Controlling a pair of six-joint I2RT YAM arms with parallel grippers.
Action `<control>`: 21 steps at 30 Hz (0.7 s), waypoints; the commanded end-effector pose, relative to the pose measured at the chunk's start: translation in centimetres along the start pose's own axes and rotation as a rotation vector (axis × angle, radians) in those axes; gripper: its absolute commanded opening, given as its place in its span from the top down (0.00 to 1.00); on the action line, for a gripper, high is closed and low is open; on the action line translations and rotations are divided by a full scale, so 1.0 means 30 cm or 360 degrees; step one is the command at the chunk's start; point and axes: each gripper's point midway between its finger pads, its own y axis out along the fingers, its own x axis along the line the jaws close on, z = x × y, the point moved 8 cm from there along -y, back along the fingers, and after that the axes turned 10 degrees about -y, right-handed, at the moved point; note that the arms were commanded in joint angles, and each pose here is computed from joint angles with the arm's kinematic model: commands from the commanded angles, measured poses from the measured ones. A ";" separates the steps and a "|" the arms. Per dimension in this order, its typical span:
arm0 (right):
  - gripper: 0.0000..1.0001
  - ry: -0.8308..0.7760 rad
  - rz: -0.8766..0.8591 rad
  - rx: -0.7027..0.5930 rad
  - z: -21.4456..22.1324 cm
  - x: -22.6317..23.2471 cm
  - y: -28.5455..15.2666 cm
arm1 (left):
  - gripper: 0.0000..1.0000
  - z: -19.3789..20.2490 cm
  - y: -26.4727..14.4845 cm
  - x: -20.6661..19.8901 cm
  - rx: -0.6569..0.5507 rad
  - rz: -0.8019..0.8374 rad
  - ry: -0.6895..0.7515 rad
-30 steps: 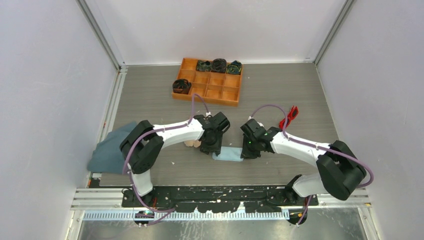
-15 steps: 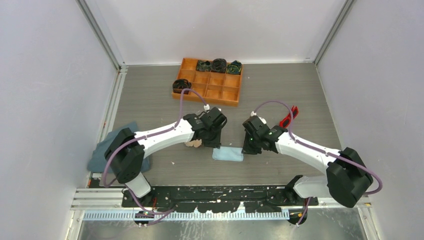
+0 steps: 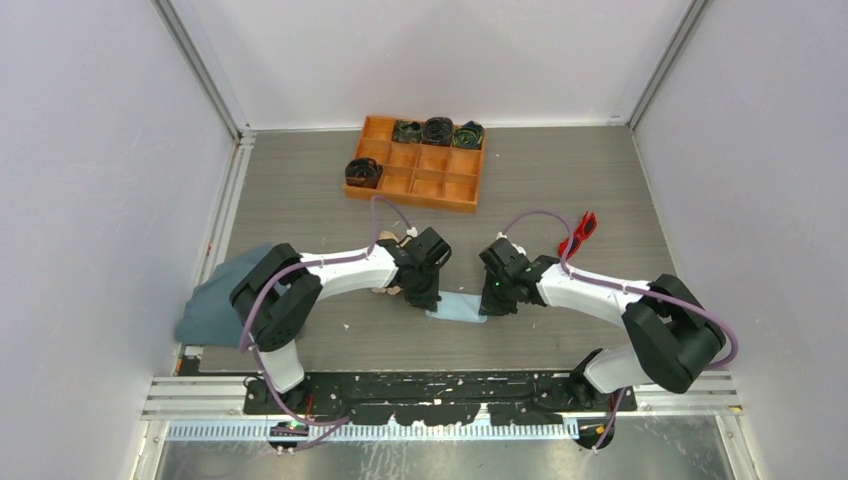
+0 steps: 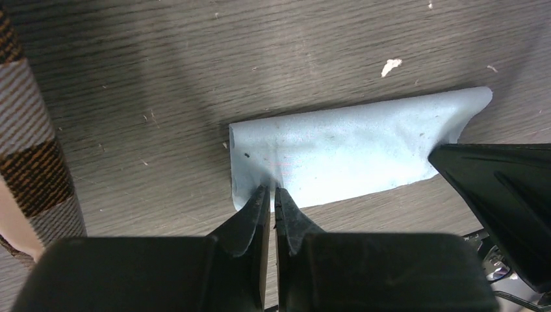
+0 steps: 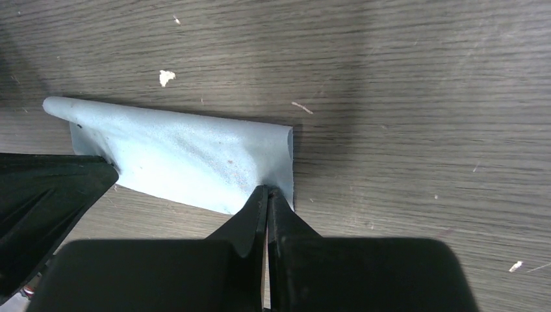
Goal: Organize the sunglasses
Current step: Fold the glasses cleaning cloth at the center of the board.
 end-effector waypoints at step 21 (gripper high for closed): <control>1.00 -0.0044 0.0082 -0.0159 -0.060 0.006 -0.037 | 0.87 -0.085 -0.219 -0.042 -0.0260 0.0013 0.0093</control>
